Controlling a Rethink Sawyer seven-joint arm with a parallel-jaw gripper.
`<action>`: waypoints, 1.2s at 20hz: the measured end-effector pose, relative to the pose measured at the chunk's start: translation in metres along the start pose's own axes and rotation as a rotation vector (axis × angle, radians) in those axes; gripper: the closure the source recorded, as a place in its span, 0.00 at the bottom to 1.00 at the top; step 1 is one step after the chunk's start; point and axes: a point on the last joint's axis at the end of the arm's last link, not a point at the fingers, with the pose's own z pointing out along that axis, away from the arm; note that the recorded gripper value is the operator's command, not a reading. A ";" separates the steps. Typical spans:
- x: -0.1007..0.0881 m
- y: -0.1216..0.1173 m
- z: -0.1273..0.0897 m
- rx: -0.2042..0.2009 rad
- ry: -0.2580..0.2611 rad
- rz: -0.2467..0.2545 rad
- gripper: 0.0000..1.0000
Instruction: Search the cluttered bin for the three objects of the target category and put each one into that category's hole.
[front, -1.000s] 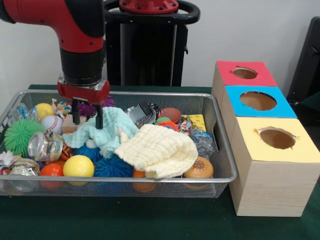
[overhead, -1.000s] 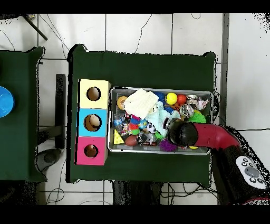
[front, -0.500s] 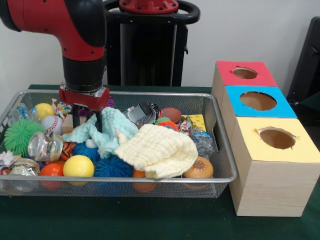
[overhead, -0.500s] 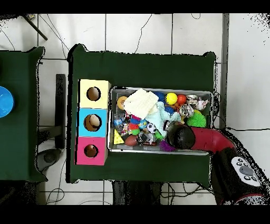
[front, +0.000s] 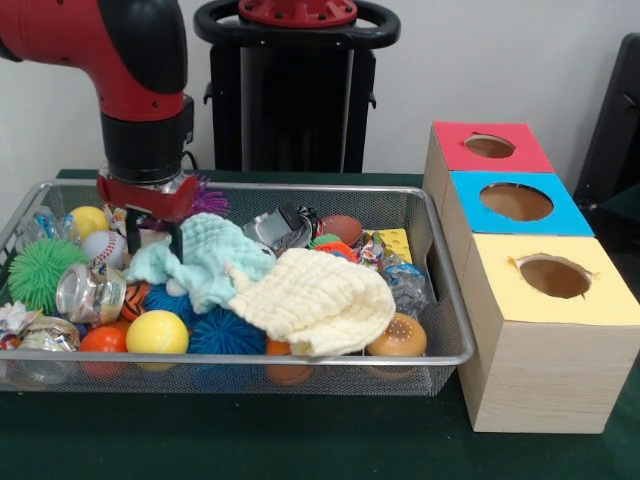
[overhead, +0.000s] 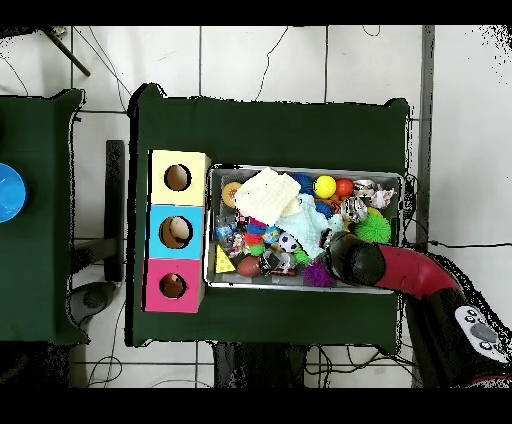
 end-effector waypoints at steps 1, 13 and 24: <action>-0.001 -0.006 0.000 -0.002 0.001 0.016 0.00; -0.002 -0.023 0.001 -0.004 0.005 0.056 1.00; -0.004 -0.011 0.001 -0.006 -0.019 0.034 1.00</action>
